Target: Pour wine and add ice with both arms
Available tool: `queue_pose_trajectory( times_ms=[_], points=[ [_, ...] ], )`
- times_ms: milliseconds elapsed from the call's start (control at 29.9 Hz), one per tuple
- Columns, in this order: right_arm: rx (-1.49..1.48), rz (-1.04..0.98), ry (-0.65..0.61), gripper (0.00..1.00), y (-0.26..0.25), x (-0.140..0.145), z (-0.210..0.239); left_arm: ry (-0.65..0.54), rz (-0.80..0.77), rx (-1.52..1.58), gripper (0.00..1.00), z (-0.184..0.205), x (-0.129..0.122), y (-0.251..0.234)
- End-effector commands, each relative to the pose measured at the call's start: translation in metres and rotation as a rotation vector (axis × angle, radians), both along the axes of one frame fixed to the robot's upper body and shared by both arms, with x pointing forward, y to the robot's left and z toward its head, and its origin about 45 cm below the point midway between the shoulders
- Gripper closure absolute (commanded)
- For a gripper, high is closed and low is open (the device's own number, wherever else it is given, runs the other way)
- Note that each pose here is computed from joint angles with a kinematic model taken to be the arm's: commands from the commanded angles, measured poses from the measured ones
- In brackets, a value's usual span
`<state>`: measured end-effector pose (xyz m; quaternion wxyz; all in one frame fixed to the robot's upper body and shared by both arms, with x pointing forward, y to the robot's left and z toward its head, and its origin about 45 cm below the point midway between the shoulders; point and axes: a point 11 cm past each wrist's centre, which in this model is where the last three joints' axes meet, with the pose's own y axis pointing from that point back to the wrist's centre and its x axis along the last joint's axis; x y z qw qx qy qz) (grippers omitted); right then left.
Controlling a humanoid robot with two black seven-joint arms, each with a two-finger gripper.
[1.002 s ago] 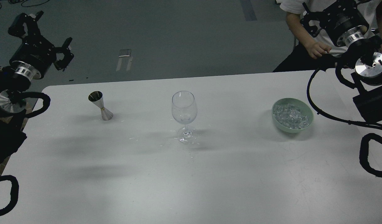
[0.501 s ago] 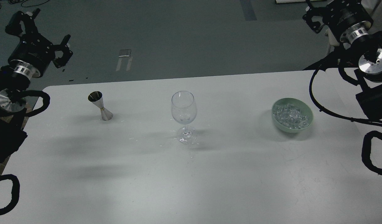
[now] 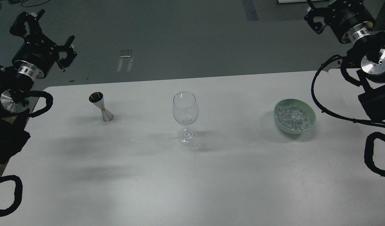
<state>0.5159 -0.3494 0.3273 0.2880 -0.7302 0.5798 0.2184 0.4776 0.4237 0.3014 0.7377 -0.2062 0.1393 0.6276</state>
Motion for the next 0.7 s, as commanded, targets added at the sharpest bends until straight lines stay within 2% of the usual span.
queue_pose_trajectory(
  times_ms=[0, 468, 668],
  points=[
    [-0.003, -0.002, -0.006, 0.0, -0.003, 0.0, 0.003, -0.01, 0.01, -0.034, 0.02, 0.003, 0.0, 0.003],
    [-0.011, 0.012, -0.012, 0.0, -0.001, -0.002, 0.001, -0.032, 0.043, -0.042, 0.02, 0.012, -0.008, 0.023],
    [-0.013, 0.015, -0.014, 0.0, -0.001, -0.003, 0.002, -0.055, 0.026, -0.097, 0.02, 0.006, -0.029, 0.029]
  ],
)
